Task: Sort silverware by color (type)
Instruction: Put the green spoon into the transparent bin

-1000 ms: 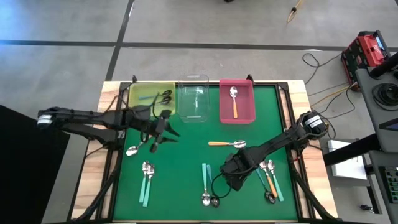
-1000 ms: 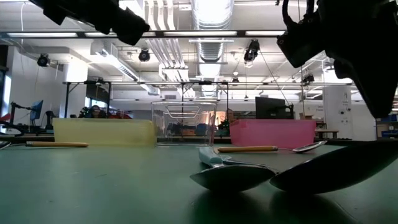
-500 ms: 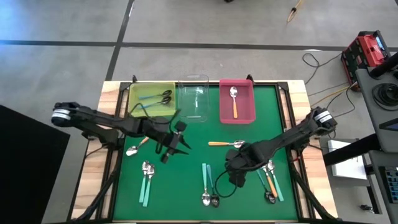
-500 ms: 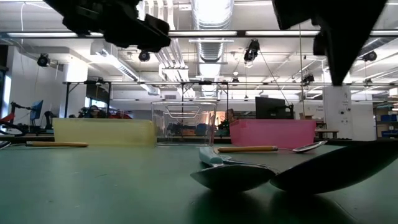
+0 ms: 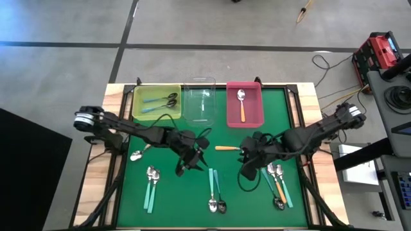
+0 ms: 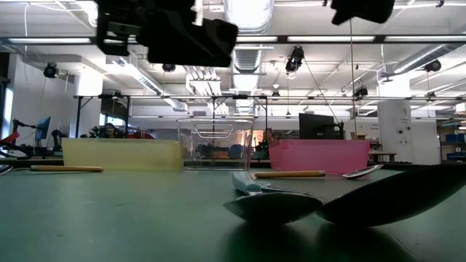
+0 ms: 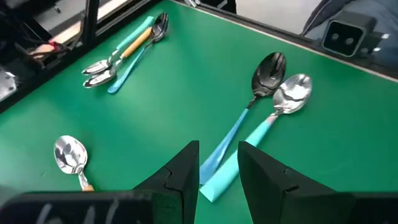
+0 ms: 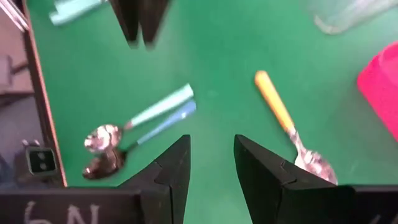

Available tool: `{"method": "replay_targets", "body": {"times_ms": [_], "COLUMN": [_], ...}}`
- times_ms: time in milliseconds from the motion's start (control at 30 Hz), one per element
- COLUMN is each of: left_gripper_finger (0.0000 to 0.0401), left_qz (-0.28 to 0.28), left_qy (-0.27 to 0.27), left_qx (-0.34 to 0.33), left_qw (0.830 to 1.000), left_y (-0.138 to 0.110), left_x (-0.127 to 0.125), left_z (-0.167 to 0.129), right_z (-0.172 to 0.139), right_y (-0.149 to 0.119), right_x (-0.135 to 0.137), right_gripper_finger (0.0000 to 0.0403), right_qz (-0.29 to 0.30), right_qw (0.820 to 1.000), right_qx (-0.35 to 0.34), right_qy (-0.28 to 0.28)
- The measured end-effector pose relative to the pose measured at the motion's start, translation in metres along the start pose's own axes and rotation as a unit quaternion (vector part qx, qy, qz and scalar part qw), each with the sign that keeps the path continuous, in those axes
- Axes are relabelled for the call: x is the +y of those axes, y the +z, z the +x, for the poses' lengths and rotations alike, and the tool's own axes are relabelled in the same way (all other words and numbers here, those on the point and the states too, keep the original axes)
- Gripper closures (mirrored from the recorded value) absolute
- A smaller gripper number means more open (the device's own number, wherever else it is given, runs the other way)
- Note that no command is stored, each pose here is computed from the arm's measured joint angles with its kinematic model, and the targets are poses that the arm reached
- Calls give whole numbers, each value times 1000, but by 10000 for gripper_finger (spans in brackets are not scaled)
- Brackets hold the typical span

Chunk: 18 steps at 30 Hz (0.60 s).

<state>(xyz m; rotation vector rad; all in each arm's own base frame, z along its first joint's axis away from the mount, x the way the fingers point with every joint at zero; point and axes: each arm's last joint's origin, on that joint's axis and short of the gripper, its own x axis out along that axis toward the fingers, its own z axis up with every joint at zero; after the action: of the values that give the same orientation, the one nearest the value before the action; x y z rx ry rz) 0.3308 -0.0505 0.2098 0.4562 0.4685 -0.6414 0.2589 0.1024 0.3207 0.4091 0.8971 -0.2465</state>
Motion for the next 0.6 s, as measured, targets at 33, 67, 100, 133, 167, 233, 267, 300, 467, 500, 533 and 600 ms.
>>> {"method": "replay_targets", "body": {"times_ms": [33, 67, 100, 133, 167, 233, 267, 300, 467, 500, 533, 600], "left_gripper_finger": [308, 308, 308, 308, 308, 304, 300, 295, 258, 249, 242, 228], "left_qz": [0, -2, -2, 3, 9, 19, 26, 29, 28, 28, 29, 28], "left_qy": [-4, -12, -22, -29, -37, -62, -69, -75, -89, -90, -89, -91], "left_qx": [5, 16, 26, 31, 37, 59, 63, 69, 82, 83, 81, 83], "left_qw": [1000, 1000, 999, 999, 999, 996, 995, 994, 992, 992, 992, 992], "left_y": [1, 2, 2, 3, 4, 1, 1, 0, -3, -4, -3, -4], "left_x": [2, 2, 3, 3, 1, -2, -2, -3, -4, -3, -3, -3], "left_z": [4, 8, 13, 19, 23, 32, 37, 41, 54, 56, 58, 61], "right_z": [-3, -6, -8, -9, -9, -9, -9, -8, 1, 3, 4, 8], "right_y": [2, 4, 6, 7, 8, 9, 10, 9, 8, 8, 8, 8], "right_x": [-2, -3, -3, -3, -3, -2, -1, -1, 2, 2, 3, 4], "right_gripper_finger": [289, 289, 289, 289, 289, 289, 289, 289, 289, 289, 289, 289], "right_qz": [2, 4, 3, 2, -2, -11, -17, -20, -32, -35, -37, -39], "right_qw": [1000, 1000, 1000, 999, 999, 999, 999, 999, 999, 999, 999, 999], "right_qx": [-9, -18, -27, -33, -36, -42, -44, -43, -34, -32, -30, -27], "right_qy": [1, 4, 10, 15, 18, 22, 23, 22, 15, 13, 11, 8]}}
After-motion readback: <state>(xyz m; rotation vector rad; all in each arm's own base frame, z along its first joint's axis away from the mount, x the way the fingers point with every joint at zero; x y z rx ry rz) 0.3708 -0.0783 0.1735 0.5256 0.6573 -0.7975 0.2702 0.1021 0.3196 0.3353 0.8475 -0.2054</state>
